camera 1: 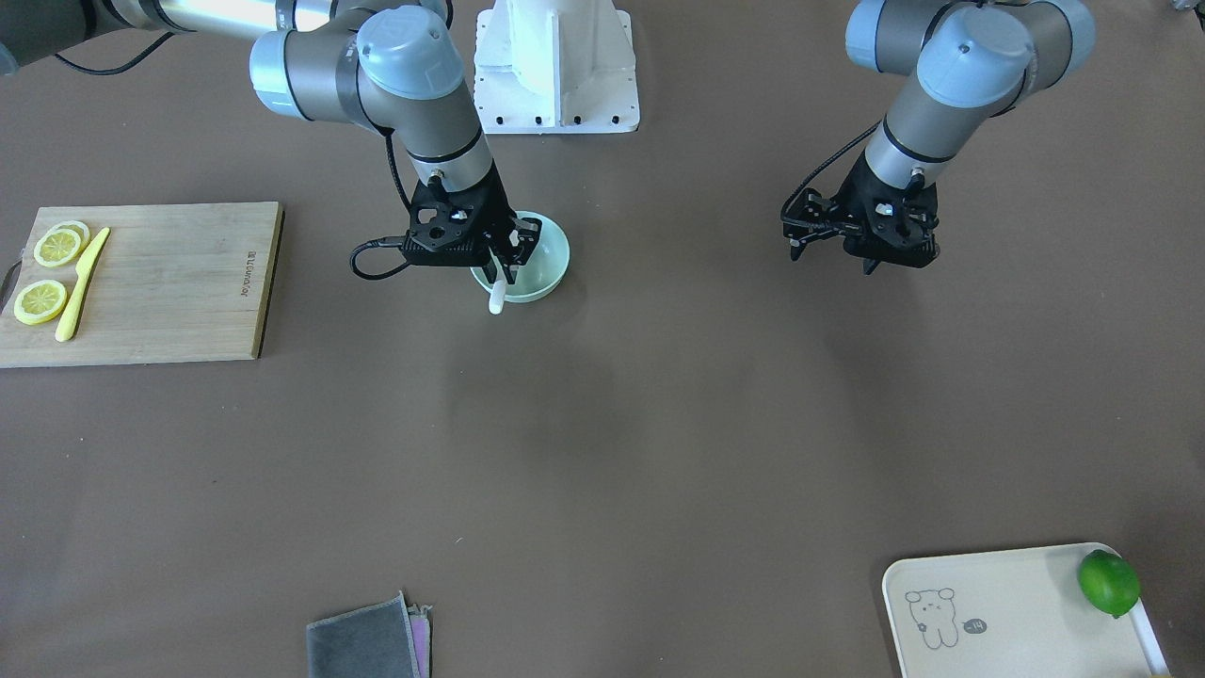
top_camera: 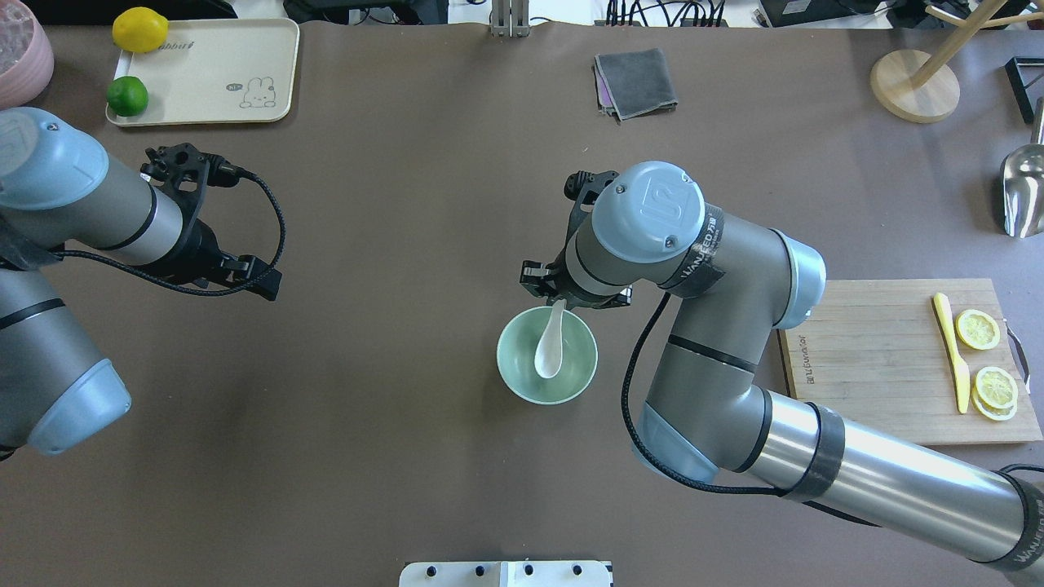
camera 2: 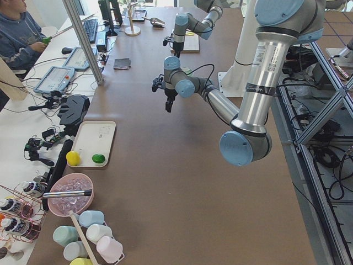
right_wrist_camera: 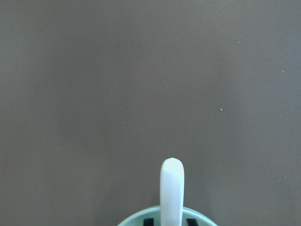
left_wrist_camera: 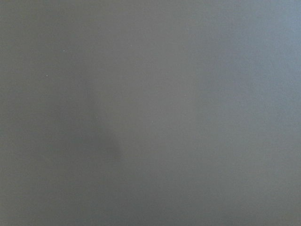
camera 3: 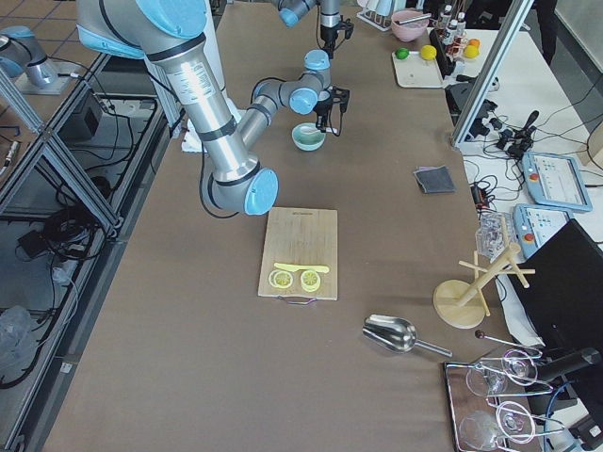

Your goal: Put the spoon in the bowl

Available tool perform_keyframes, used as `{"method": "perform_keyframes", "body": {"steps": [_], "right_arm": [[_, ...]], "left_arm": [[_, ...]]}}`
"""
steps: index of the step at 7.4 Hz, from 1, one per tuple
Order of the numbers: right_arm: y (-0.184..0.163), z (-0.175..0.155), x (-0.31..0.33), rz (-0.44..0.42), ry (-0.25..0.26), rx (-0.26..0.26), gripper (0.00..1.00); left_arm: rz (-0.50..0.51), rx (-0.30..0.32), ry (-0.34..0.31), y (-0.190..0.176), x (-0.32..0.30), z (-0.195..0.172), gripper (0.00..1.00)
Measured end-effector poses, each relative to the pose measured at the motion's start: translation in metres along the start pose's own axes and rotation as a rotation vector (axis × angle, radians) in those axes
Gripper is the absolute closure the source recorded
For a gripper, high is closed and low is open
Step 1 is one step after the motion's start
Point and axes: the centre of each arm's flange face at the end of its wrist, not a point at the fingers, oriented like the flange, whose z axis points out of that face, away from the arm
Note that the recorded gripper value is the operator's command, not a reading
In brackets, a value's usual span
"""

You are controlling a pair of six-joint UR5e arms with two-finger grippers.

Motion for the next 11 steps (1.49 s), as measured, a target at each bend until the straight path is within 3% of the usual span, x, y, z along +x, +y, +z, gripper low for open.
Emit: {"method": "perform_keyframes", "body": {"steps": [2, 4, 6, 8, 11], "right_arm": [[-0.011, 0.001, 0.001, -0.015, 0.008, 0.011, 0.0], [-0.063, -0.025, 0.052, -0.051, 0.011, -0.016, 0.0], [-0.132, -0.056, 0.178, -0.16, 0.054, -0.049, 0.0], [-0.18, -0.091, 0.334, -0.271, 0.102, -0.082, 0.0], [-0.183, -0.15, 0.542, -0.33, 0.121, -0.102, 0.0]], "left_arm": [[-0.01, 0.006, -0.003, -0.003, -0.004, -0.003, 0.02], [-0.027, 0.018, -0.001, -0.015, -0.025, -0.019, 0.02], [0.008, 0.032, -0.023, -0.024, -0.078, -0.041, 0.02], [0.052, 0.035, 0.007, -0.027, -0.168, -0.088, 0.02], [0.028, -0.004, -0.005, 0.028, -0.345, -0.11, 0.02]]}}
